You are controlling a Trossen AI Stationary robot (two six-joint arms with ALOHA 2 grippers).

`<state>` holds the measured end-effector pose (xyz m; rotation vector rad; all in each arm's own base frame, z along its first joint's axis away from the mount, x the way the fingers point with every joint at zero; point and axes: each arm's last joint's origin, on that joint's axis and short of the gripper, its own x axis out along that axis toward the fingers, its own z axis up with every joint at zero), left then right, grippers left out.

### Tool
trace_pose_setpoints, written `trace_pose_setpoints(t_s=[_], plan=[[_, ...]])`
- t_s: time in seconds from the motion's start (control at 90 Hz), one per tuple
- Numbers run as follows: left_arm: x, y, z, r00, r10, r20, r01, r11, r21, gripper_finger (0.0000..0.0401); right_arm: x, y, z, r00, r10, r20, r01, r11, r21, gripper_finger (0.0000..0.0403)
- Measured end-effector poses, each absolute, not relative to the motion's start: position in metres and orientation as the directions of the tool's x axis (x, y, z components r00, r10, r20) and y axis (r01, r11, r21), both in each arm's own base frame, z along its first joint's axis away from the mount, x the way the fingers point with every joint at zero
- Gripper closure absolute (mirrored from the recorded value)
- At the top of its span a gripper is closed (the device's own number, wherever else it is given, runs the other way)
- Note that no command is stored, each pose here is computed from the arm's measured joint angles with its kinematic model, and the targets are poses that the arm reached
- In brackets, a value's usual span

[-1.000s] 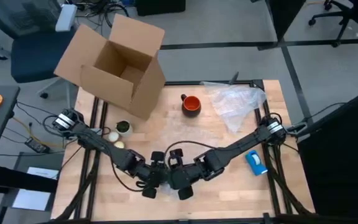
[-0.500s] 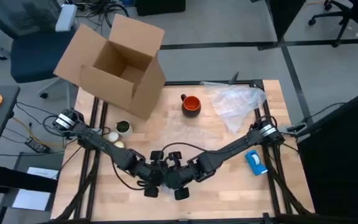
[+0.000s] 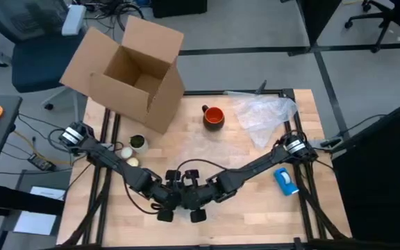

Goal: Wrap mug
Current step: Wrap the blue mug with bubble wrap

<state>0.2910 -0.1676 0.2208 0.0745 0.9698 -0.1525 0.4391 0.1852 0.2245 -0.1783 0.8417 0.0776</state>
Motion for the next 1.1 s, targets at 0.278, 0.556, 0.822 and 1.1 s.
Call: trace_pose_setpoints(t_s=[0.278,0.556,0.822,1.1], plan=[[0.289,-0.173,0.22,0.618,-0.061,-0.784,0.132,0.991,0.026,0.0272,0.425,0.198,0.24,0.694,-0.066,-0.717,-0.152,0.96,-0.235,0.0403],[0.291,-0.175,0.218,0.661,-0.089,-0.745,0.14,0.99,0.006,0.0272,0.42,0.202,0.24,0.683,-0.063,-0.728,-0.157,0.96,-0.23,0.0403],[0.289,-0.177,0.218,0.652,-0.109,-0.75,0.168,0.986,0.002,0.0272,0.423,0.195,0.221,0.698,-0.058,-0.714,-0.129,0.97,-0.205,0.0403],[0.286,-0.175,0.231,0.67,-0.132,-0.731,0.177,0.984,-0.016,0.0272,0.424,0.192,0.205,0.707,-0.026,-0.706,-0.13,0.977,-0.166,0.0403]])
